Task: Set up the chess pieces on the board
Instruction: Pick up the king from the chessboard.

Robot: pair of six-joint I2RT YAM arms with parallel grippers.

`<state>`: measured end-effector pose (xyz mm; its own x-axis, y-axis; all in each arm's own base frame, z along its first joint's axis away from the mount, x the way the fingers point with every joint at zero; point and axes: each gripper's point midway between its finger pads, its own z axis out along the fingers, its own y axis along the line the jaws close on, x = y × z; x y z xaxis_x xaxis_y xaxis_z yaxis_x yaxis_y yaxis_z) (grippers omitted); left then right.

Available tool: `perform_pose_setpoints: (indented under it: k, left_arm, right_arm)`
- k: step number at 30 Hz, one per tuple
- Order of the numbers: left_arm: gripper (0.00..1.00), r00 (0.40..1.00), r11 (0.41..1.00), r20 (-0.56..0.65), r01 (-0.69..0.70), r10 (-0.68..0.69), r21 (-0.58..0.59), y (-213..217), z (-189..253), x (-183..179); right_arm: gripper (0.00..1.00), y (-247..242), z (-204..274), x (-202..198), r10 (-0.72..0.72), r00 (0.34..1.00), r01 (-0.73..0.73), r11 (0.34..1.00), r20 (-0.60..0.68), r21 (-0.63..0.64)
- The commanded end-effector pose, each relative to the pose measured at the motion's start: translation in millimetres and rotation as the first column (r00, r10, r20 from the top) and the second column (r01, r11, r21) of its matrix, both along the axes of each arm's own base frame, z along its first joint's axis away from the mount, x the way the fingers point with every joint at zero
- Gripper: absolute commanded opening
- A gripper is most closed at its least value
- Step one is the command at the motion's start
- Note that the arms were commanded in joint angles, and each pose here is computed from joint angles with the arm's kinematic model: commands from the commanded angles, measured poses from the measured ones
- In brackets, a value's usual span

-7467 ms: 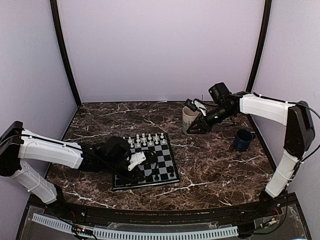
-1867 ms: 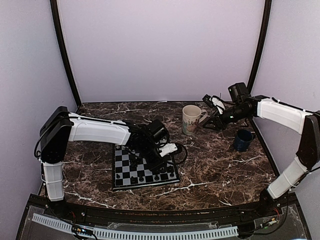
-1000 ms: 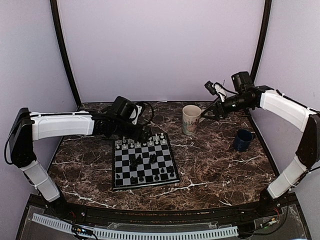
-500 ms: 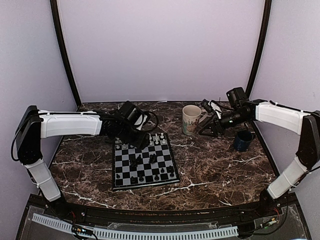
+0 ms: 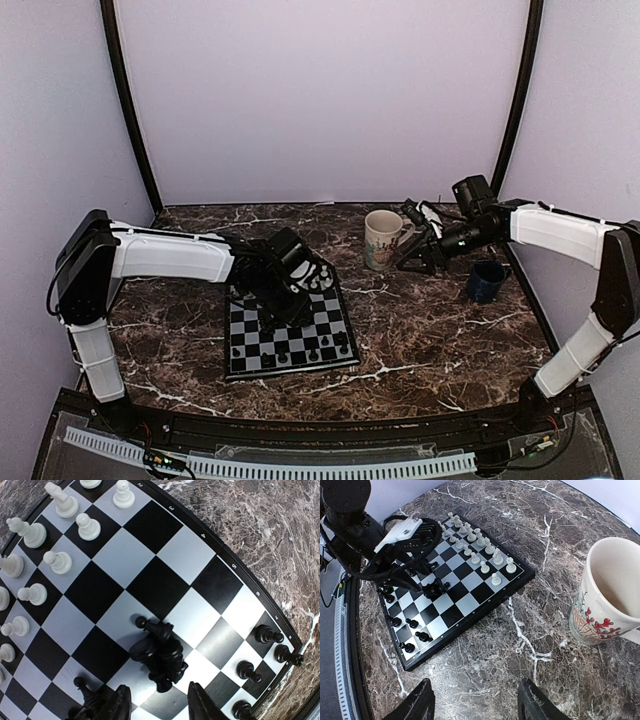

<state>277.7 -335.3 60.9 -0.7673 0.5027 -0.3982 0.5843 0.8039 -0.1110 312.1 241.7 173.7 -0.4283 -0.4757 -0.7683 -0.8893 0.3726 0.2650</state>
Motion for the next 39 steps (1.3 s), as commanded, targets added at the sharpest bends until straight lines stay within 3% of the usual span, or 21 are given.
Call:
perform_pose_setpoints:
  k: [1,7,24,29,39]
  left_arm:
    - [0.40,1.000,1.000,-0.016,-0.007,0.007,0.018,-1.5,3.3,-2.5]
    - [0.33,0.999,0.998,-0.026,-0.024,0.025,0.062,2.1,-5.0,-0.7]
    - [0.31,0.999,0.993,-0.030,-0.024,0.027,0.113,6.0,-20.6,2.0]
    - [0.26,0.999,0.992,-0.043,-0.003,0.009,0.124,7.5,-24.9,-1.3]
    - [0.16,0.997,0.993,0.001,0.073,-0.074,0.091,5.8,12.1,-2.2]
  right_arm:
    - [0.57,3.4,-0.3,-0.5,0.025,1.000,-0.025,0.999,0.013,0.021]
    - [0.56,3.6,-1.9,-1.2,0.028,1.000,-0.028,0.999,0.006,0.020]
    - [0.56,3.6,-2.8,-2.1,0.032,0.999,-0.032,0.999,0.003,0.020]
    - [0.56,3.8,-2.7,-2.2,0.032,1.000,-0.031,0.999,-0.001,0.021]
    - [0.49,10.9,13.4,-4.0,0.089,0.996,-0.089,0.996,0.014,0.020]
